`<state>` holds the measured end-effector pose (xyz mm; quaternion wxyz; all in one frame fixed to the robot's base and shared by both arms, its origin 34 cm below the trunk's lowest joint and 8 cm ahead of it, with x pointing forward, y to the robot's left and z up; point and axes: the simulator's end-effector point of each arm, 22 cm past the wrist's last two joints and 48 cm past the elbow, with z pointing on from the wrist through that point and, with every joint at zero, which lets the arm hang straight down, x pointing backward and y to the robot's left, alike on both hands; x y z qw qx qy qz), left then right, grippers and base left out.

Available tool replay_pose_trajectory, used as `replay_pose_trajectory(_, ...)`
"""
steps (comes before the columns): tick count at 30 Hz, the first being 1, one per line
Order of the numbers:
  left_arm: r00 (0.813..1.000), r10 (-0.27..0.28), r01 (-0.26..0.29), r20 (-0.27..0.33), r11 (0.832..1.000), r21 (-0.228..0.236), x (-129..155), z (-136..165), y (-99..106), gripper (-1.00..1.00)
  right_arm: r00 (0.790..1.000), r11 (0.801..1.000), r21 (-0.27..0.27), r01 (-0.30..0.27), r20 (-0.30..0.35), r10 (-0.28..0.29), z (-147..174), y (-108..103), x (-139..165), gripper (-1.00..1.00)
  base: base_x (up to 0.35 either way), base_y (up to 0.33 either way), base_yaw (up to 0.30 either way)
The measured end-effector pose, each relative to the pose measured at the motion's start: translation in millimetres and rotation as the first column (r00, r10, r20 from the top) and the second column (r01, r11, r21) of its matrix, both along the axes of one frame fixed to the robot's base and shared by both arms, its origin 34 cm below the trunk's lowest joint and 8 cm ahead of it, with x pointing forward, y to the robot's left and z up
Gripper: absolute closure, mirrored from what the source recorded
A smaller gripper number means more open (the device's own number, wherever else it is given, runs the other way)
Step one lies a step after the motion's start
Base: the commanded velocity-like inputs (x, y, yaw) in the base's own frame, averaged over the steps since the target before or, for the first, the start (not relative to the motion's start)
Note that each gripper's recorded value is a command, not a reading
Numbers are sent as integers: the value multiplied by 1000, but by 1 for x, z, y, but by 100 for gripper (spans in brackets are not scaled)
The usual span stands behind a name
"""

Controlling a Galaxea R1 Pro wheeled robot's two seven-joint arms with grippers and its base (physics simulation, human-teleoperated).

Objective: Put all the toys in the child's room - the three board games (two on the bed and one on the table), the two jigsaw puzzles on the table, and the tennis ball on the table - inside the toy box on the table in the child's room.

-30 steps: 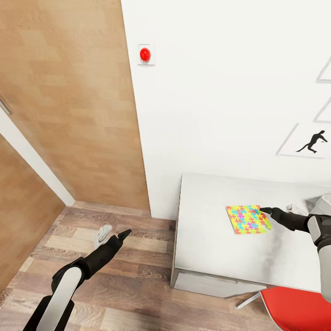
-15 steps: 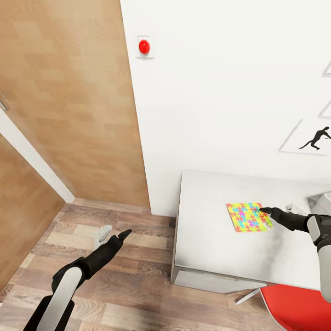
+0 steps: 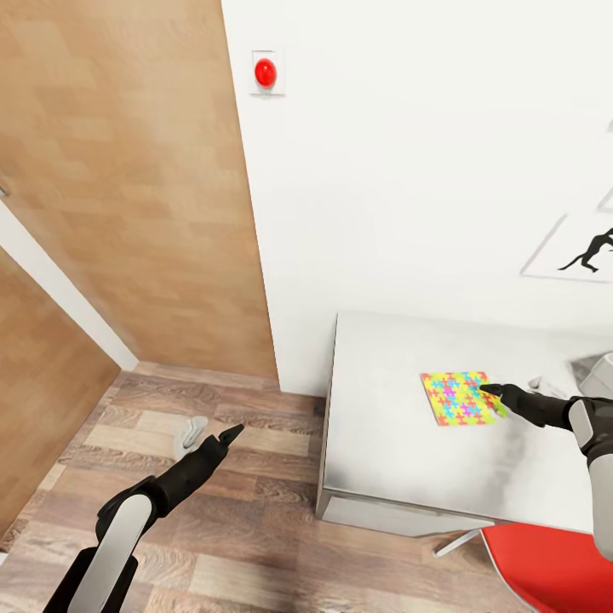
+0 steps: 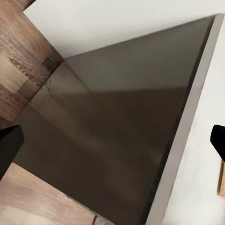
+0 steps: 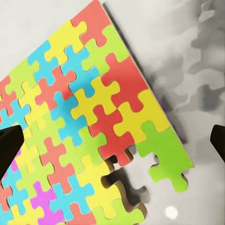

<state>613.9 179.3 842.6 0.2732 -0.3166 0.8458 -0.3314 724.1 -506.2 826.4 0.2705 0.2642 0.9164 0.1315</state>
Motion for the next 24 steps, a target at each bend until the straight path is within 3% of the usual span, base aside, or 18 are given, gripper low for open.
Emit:
replay_pose_trajectory(14,1000,-2,2,-5,1000,6,-1,-3,1,-100,998,997,61,-40,40,38,3,16,5,-100,0,0,0)
replay_pose_trajectory(24,1000,-3,3,-5,1000,10,-1,-3,1,-100,998,996,71,-47,47,43,4,18,6,-100,0,0,0)
